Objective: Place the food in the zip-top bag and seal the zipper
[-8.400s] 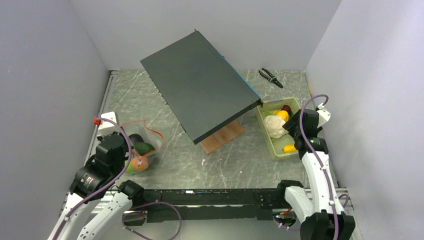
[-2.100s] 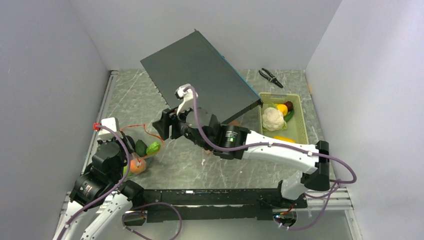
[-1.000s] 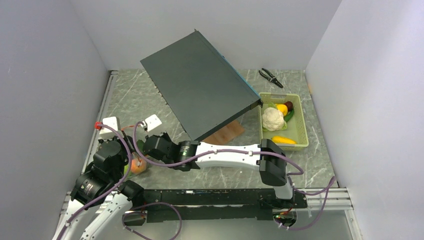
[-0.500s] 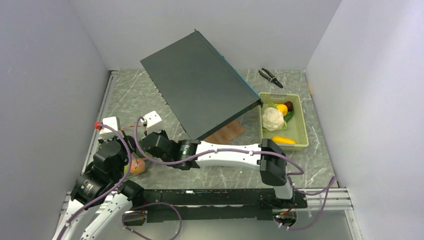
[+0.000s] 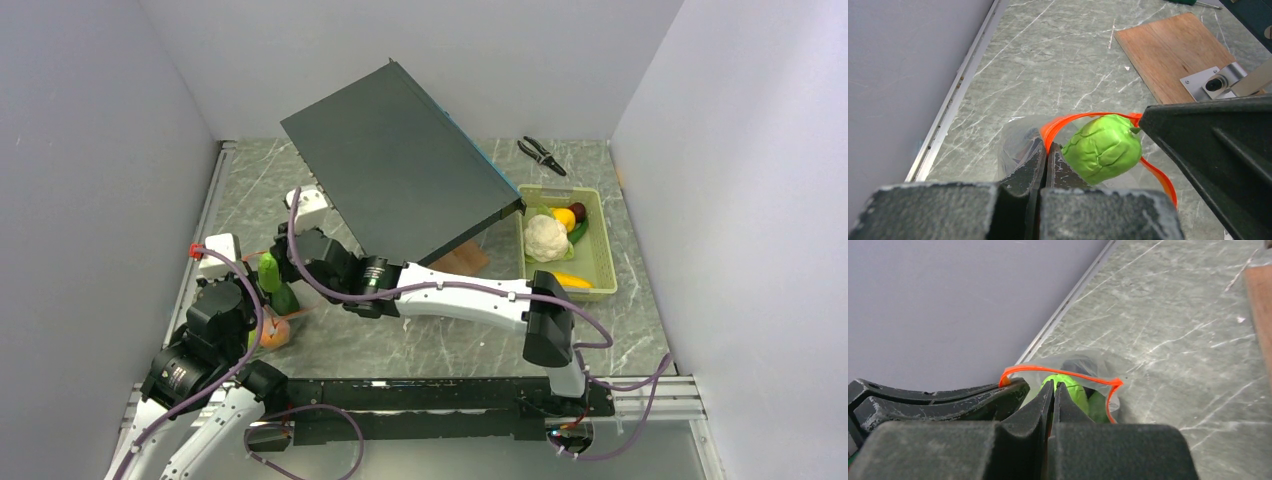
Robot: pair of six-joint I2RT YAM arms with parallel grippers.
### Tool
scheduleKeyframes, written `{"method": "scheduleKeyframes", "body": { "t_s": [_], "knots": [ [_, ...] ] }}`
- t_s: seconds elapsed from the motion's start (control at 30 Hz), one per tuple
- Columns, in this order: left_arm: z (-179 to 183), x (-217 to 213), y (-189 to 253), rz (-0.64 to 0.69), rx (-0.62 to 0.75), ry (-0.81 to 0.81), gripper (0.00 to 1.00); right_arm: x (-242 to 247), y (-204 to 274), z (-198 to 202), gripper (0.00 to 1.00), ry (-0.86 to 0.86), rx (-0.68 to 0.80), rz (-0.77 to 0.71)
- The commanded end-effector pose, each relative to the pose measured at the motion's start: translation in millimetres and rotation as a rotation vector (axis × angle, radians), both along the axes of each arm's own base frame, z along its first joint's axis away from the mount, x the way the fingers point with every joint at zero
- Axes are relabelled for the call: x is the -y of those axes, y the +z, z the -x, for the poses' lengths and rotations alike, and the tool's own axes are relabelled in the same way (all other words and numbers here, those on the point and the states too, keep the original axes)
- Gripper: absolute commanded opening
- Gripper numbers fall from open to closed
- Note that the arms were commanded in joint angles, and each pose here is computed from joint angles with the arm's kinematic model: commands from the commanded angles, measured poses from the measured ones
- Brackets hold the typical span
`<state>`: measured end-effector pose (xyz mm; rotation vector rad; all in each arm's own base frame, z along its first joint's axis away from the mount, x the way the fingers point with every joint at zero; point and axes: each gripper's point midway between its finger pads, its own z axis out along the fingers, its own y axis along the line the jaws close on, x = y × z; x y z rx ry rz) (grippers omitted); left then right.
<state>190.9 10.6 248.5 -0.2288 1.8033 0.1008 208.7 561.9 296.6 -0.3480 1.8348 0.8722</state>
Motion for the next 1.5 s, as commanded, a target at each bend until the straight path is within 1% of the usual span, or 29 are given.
{"method": "scheduleKeyframes", "body": {
  "t_s": [0.0, 0.13, 0.17, 0.23, 0.3, 0.33, 0.37, 0.47, 0.6, 0.7, 0.93, 1.0, 1.1, 1.2, 1.27, 1.33, 1.47],
  "knots": [
    [-2.6, 0.9, 9.4, 0.020, 0.038, 0.004, 0.00, -14.7, 2.8, 2.6, 0.00, 0.033, -0.088, -0.132],
    [-2.2, 0.9, 9.8, 0.022, 0.042, 0.003, 0.00, -25.2, -35.2, 9.5, 0.00, 0.059, -0.180, -0.118],
    [-2.1, 0.7, 10.2, 0.023, 0.044, 0.004, 0.00, -25.8, -42.4, 8.1, 0.03, 0.058, -0.182, -0.114],
    [-2.1, 0.7, 9.7, 0.022, 0.042, 0.004, 0.00, -26.6, -55.6, 2.9, 0.24, 0.051, -0.186, -0.089],
    [-2.3, 0.9, 9.7, 0.022, 0.040, 0.003, 0.00, -23.7, -61.2, -8.2, 0.31, 0.037, -0.206, -0.060],
    [-2.4, 1.1, 9.4, 0.022, 0.038, 0.003, 0.00, -21.6, -61.6, -12.7, 0.38, 0.031, -0.212, -0.054],
    [-2.5, 1.2, 9.1, 0.021, 0.037, 0.003, 0.00, -18.6, -60.1, -17.0, 0.41, 0.027, -0.212, -0.048],
    [-2.3, 0.9, 9.4, 0.021, 0.038, 0.004, 0.00, -11.6, -48.7, -22.0, 0.52, 0.034, -0.174, -0.013],
    [-2.4, 1.2, 9.9, 0.023, 0.042, 0.002, 0.00, -5.3, -28.5, -17.5, 0.58, 0.082, -0.113, 0.053],
    [-2.8, 1.4, 9.7, 0.021, 0.041, 0.001, 0.00, 4.9, -15.8, -11.1, 0.60, 0.101, -0.086, 0.093],
    [-3.5, 3.0, 9.4, 0.021, 0.037, -0.006, 0.00, 43.3, 38.7, 18.4, 0.60, 0.179, -0.002, 0.090],
    [-3.5, 3.3, 9.0, 0.021, 0.035, -0.007, 0.00, 62.1, 54.8, 21.5, 0.60, 0.174, 0.023, 0.088],
    [-3.7, 4.0, 8.9, 0.022, 0.036, -0.011, 0.00, 102.9, 75.8, 21.7, 0.59, 0.125, 0.067, 0.094],
    [-3.6, 4.1, 9.0, 0.022, 0.035, -0.012, 0.00, 153.8, 101.3, 19.9, 0.61, 0.070, 0.105, 0.041],
    [-3.5, 4.8, 9.0, 0.025, 0.034, -0.015, 0.00, 195.3, 115.1, 12.5, 0.63, 0.009, 0.120, -0.005],
    [-3.3, 5.9, 9.4, 0.029, 0.036, -0.022, 0.00, 242.7, 119.1, -2.0, 0.65, -0.091, 0.128, -0.026],
    [-3.4, 6.3, 10.0, 0.030, 0.040, -0.025, 0.00, 348.1, 101.7, -35.2, 0.65, -0.388, 0.095, 0.005]
  ]
}}
